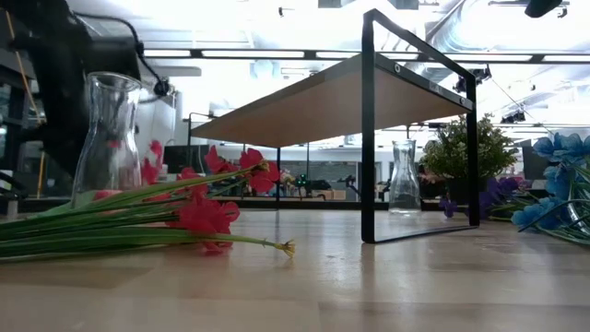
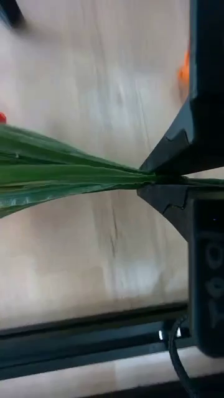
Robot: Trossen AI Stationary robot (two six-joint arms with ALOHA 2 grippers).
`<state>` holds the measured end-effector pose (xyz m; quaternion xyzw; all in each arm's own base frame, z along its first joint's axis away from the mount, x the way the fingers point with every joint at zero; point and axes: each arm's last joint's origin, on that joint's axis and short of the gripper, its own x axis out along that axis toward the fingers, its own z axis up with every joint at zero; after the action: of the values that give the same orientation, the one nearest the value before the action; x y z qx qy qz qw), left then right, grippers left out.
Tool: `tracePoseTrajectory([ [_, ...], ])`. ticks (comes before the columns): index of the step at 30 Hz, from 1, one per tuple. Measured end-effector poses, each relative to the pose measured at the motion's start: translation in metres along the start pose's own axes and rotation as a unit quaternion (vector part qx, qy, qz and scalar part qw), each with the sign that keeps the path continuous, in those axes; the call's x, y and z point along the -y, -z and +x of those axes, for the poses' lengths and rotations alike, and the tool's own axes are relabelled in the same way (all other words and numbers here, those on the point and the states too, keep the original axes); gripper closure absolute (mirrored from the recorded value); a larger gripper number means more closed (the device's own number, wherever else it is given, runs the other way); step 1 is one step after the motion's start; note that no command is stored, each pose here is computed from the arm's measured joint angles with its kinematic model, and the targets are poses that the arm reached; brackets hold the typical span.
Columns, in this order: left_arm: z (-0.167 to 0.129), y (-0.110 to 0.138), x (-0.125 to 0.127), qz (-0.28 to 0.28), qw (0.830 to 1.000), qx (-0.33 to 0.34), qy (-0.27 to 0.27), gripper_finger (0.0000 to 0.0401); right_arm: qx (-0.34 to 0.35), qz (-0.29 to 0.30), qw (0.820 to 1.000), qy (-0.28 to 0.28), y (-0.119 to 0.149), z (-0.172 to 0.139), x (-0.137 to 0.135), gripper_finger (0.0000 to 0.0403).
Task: Pick and place flowers into a vace then onto a shelf
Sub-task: Put the top red flowers into the bottom transparent vase
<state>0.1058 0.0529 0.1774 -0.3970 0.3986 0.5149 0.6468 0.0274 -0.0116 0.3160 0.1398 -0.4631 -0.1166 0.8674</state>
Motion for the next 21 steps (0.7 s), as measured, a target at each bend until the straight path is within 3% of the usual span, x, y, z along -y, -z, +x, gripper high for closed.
tracePoseTrajectory([
  [4, -0.026, -0.007, -0.003, -0.012, 0.999, 0.037, 0.029, 0.0362, 0.000, 0.000, 1.000, 0.000, 0.000, 0.000, 0.000, 0.0059],
  [13, -0.103, -0.030, -0.014, -0.035, 0.988, 0.133, 0.068, 0.0349, 0.000, 0.000, 1.000, 0.000, 0.000, 0.000, 0.000, 0.0059],
  [21, -0.172, -0.050, -0.022, -0.026, 0.965, 0.235, 0.115, 0.0362, -0.008, -0.002, 1.000, 0.003, 0.002, 0.000, 0.000, 0.0059],
])
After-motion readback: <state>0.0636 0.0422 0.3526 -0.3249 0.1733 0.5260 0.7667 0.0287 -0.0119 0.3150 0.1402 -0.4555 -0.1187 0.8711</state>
